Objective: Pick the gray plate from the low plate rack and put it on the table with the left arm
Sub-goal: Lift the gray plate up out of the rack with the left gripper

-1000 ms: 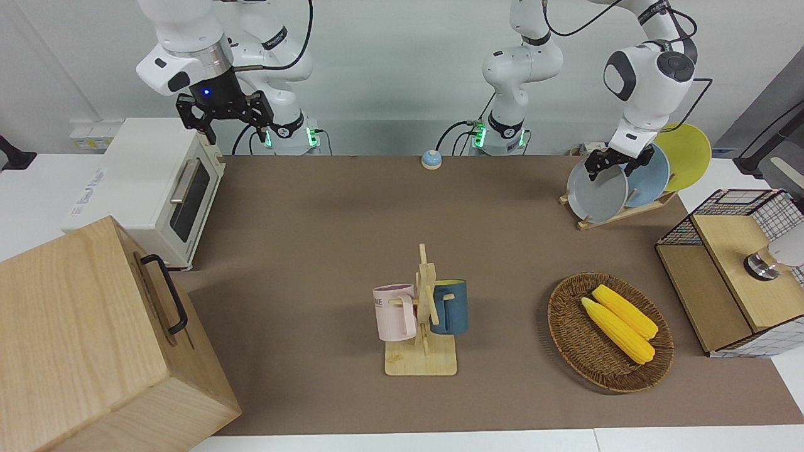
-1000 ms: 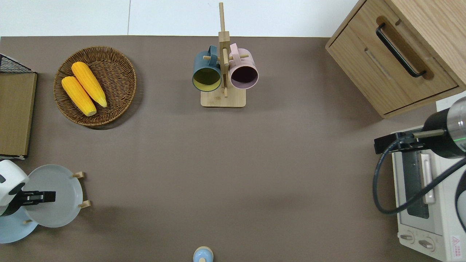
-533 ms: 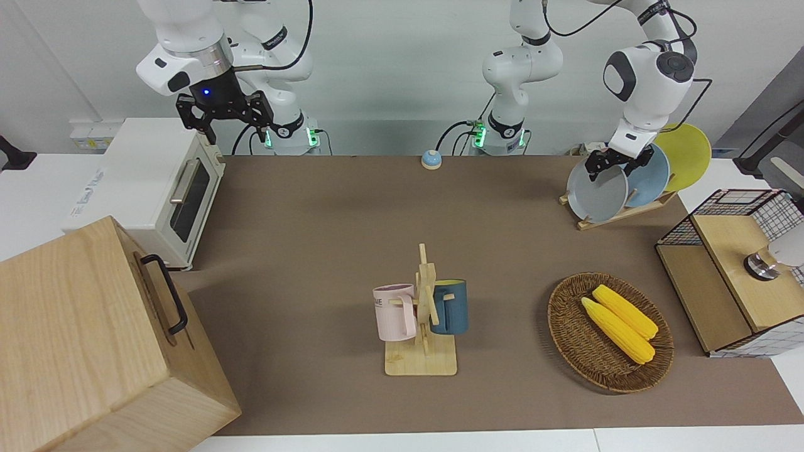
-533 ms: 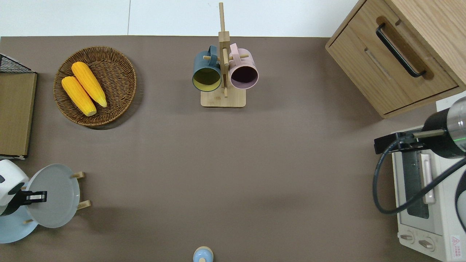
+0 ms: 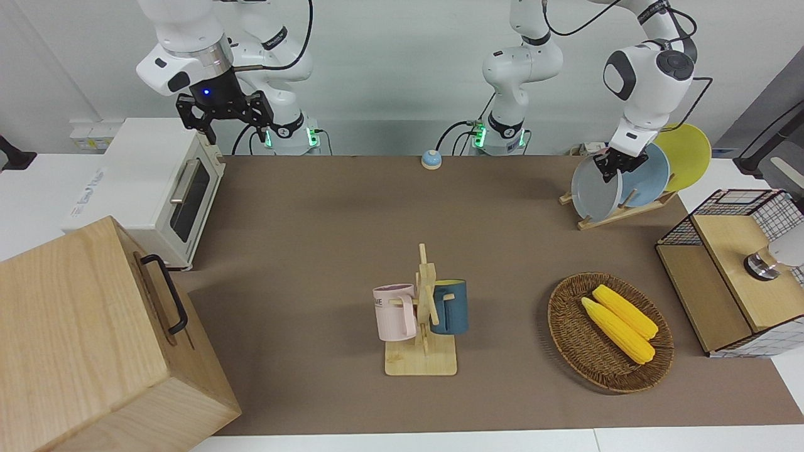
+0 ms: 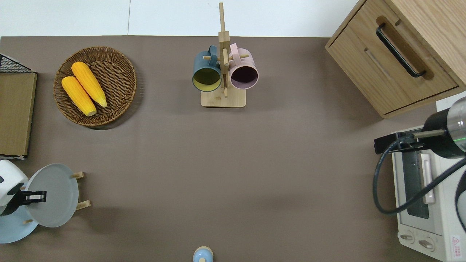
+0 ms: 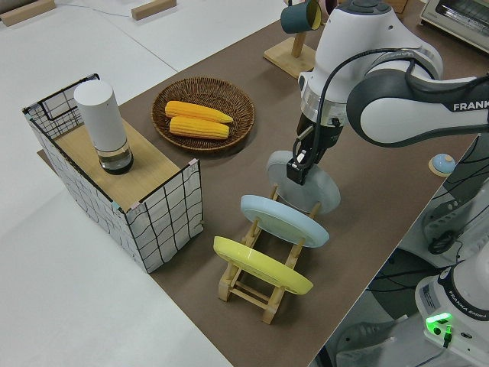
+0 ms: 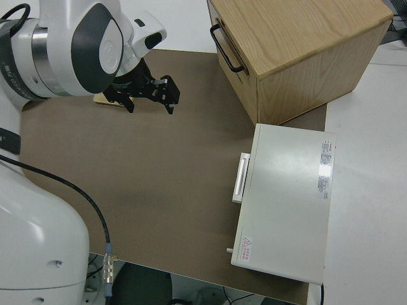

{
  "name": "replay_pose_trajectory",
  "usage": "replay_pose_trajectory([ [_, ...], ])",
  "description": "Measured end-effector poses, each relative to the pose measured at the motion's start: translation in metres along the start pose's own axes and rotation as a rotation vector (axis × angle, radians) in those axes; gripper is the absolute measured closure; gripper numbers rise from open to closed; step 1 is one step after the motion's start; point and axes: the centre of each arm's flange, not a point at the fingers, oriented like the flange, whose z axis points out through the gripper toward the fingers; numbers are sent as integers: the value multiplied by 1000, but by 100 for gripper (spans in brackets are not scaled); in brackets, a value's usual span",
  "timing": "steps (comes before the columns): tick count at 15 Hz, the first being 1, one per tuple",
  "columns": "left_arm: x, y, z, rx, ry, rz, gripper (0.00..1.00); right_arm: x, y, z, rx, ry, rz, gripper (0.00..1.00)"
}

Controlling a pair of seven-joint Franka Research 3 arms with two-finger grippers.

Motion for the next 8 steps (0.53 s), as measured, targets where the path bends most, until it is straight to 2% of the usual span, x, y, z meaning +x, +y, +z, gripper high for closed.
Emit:
replay_pose_trajectory([
  [5, 3, 3, -19, 19, 28, 12, 92, 0, 0, 0, 0, 0, 0, 1],
  [8, 7, -1, -52, 27, 38, 6, 92, 0, 0, 0, 0, 0, 0, 1],
])
